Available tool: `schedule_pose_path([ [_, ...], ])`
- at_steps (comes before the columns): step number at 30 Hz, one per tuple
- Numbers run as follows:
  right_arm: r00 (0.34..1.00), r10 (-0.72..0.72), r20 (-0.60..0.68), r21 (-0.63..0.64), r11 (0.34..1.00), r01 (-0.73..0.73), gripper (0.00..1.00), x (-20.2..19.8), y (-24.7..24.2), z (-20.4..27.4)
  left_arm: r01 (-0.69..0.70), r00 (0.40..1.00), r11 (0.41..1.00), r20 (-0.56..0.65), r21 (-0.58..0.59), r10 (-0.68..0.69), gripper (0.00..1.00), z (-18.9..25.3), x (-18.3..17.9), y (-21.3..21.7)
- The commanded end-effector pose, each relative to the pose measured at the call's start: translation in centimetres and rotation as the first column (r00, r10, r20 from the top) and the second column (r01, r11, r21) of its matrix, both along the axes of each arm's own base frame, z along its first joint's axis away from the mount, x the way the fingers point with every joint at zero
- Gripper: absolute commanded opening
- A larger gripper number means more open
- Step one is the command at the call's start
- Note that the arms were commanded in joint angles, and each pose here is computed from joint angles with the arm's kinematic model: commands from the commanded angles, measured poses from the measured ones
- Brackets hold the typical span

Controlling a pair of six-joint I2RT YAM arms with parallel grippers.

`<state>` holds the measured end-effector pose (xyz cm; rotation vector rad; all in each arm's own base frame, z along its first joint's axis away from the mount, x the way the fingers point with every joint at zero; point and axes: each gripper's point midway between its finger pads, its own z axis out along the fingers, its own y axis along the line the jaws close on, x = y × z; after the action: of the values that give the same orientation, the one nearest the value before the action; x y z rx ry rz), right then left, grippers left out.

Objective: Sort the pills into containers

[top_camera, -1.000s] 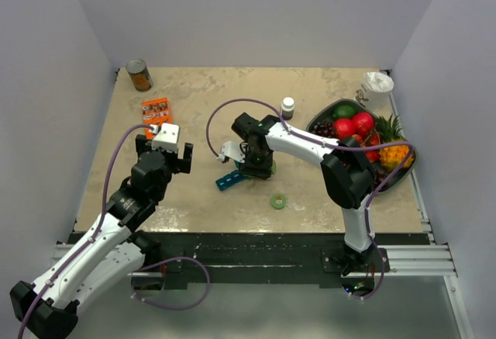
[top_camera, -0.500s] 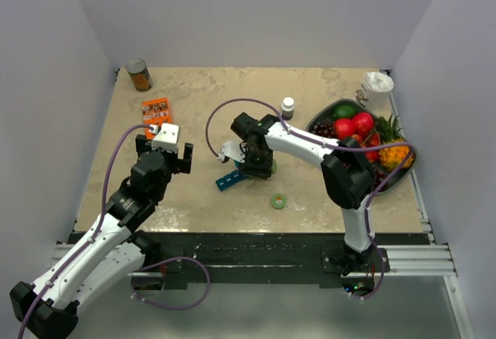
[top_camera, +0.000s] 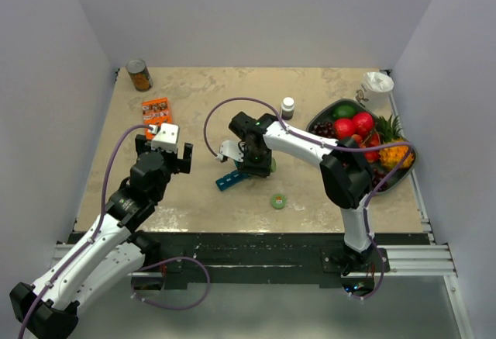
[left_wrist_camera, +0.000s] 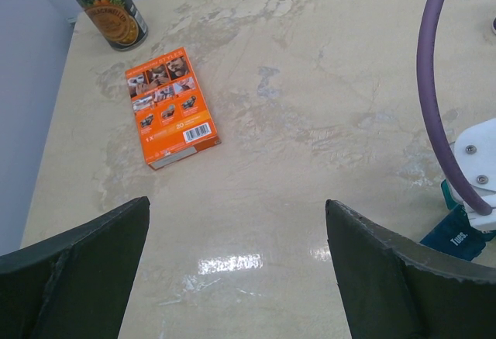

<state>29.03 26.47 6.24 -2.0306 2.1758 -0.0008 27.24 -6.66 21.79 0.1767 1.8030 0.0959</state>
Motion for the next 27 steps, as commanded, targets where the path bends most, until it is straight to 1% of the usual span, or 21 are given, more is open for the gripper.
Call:
schedule_pose_path([
  [1,1.0,-0.005,0.02,-0.003,1.0,0.005,0.0,0.54,0.48,0.84,-0.003,0.999,1.0,0.033,-0.018,0.003,0.99,0.87,0.11,0.09],
  [27,1.0,0.005,0.03,-0.04,0.999,-0.004,0.0,0.52,0.44,0.97,0.001,0.999,1.0,0.037,-0.02,0.0,0.99,1.02,0.06,0.09],
])
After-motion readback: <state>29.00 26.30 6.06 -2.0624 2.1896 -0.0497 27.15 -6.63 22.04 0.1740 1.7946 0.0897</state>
